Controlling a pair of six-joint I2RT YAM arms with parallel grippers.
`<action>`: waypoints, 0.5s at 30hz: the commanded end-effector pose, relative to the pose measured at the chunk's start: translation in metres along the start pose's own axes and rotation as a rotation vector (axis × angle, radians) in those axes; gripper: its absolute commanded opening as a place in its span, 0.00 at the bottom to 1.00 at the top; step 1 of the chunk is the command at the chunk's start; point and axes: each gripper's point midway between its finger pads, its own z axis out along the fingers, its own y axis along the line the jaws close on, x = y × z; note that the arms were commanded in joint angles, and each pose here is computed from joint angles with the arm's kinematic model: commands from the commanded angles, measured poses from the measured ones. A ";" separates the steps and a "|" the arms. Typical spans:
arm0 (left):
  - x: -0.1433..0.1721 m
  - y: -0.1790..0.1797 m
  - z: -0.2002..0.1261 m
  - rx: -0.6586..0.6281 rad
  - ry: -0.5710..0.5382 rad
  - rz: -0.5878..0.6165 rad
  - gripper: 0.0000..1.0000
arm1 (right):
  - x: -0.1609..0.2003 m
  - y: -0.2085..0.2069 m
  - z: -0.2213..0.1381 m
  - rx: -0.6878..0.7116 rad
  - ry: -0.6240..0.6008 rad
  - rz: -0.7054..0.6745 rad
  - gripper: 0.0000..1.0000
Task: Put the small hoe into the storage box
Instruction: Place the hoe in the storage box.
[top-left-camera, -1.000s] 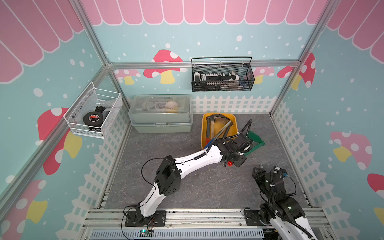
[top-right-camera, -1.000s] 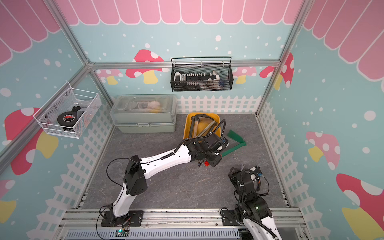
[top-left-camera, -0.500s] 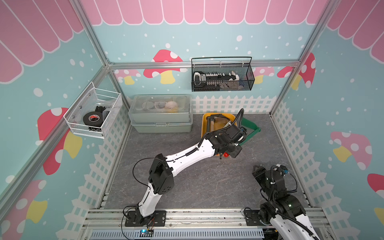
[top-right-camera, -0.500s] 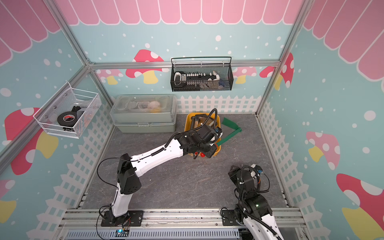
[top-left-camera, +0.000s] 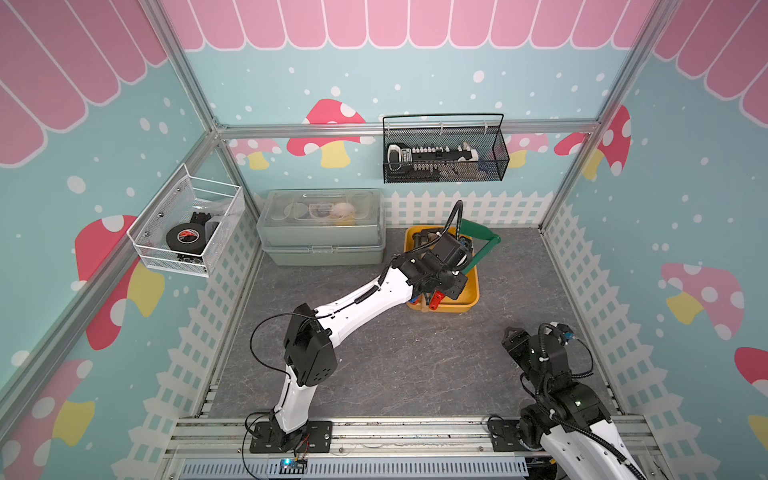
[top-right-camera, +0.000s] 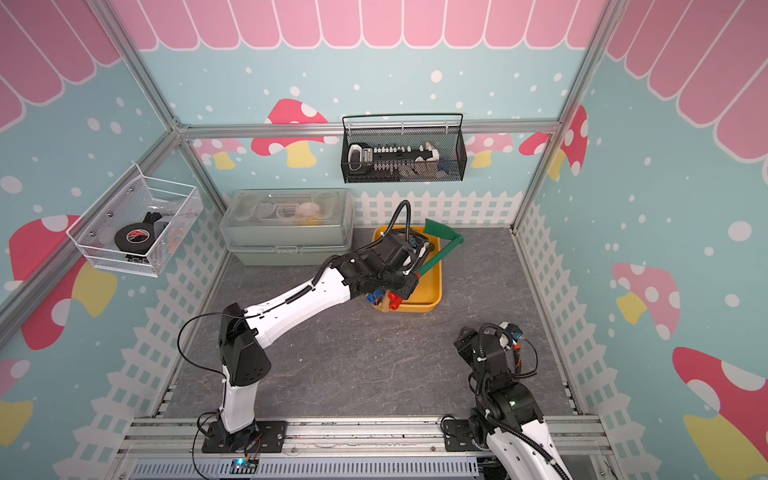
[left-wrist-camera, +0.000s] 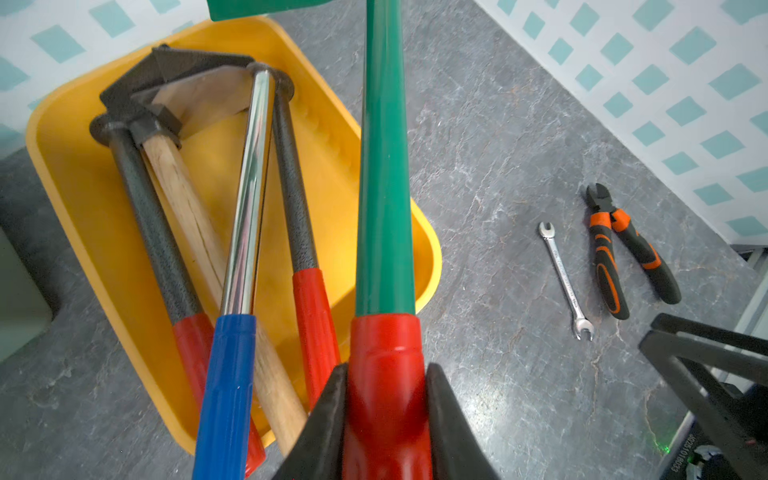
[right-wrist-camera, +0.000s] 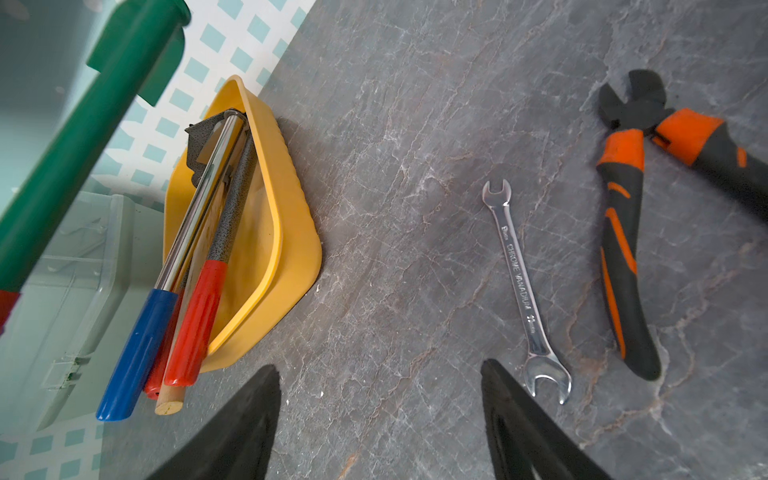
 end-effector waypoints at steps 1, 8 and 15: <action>-0.048 0.008 -0.042 0.030 -0.190 -0.072 0.00 | -0.014 0.011 -0.004 -0.013 -0.044 -0.051 0.76; -0.042 0.030 -0.042 0.064 -0.188 -0.142 0.00 | -0.013 0.018 0.000 -0.024 -0.029 -0.067 0.76; -0.043 0.041 -0.040 0.142 -0.197 -0.212 0.00 | -0.010 0.018 0.002 -0.030 -0.020 -0.063 0.76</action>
